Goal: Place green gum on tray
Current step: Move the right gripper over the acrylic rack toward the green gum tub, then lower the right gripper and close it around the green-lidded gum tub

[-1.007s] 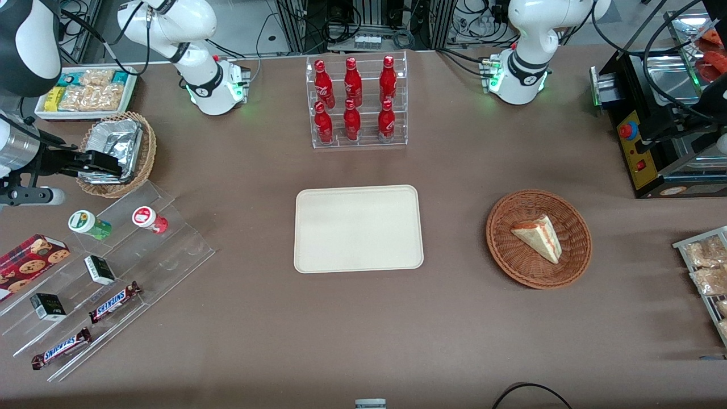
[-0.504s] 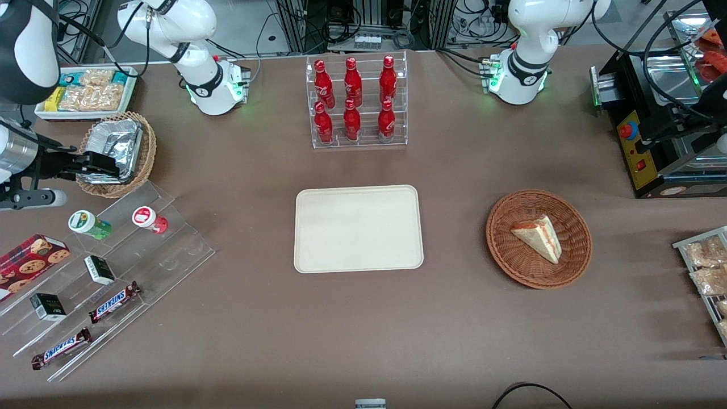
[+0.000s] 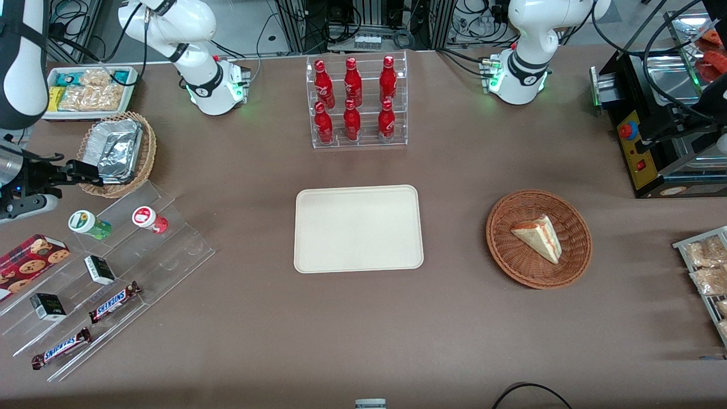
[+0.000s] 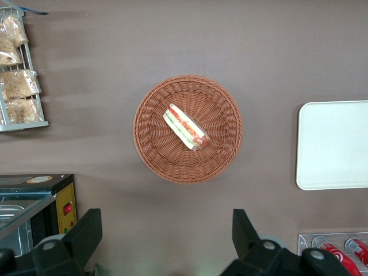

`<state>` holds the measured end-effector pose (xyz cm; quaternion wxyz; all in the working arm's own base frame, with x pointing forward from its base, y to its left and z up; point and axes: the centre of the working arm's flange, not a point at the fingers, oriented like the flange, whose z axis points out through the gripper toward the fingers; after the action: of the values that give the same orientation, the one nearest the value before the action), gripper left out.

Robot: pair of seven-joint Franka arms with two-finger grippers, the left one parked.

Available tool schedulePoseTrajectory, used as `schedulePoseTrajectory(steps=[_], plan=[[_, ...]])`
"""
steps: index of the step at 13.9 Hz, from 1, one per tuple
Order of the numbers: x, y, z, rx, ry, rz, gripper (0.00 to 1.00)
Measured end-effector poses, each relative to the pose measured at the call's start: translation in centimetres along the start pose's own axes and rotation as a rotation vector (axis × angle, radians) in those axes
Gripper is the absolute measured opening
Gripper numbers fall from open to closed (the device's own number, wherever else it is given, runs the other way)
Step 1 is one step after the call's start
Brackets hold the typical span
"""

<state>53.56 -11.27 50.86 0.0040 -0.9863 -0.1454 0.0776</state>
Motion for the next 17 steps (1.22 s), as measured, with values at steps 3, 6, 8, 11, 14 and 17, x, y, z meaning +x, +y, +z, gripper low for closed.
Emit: schedulePoseTrajectory(steps=[3,6,8,11,14,17], plan=[[-0.3,2.2,1.0,-0.035,0.03,-0.127,1.0],[-0.1,4.5,2.5,-0.061,0.043,-0.25,1.0],[0.2,5.9,3.9,-0.064,0.042,-0.314,1.0],[0.6,7.2,5.5,-0.067,0.041,-0.366,1.0],[0.7,7.8,6.9,-0.063,0.049,-0.403,1.0],[0.1,8.7,8.8,-0.067,0.062,-0.408,1.0]])
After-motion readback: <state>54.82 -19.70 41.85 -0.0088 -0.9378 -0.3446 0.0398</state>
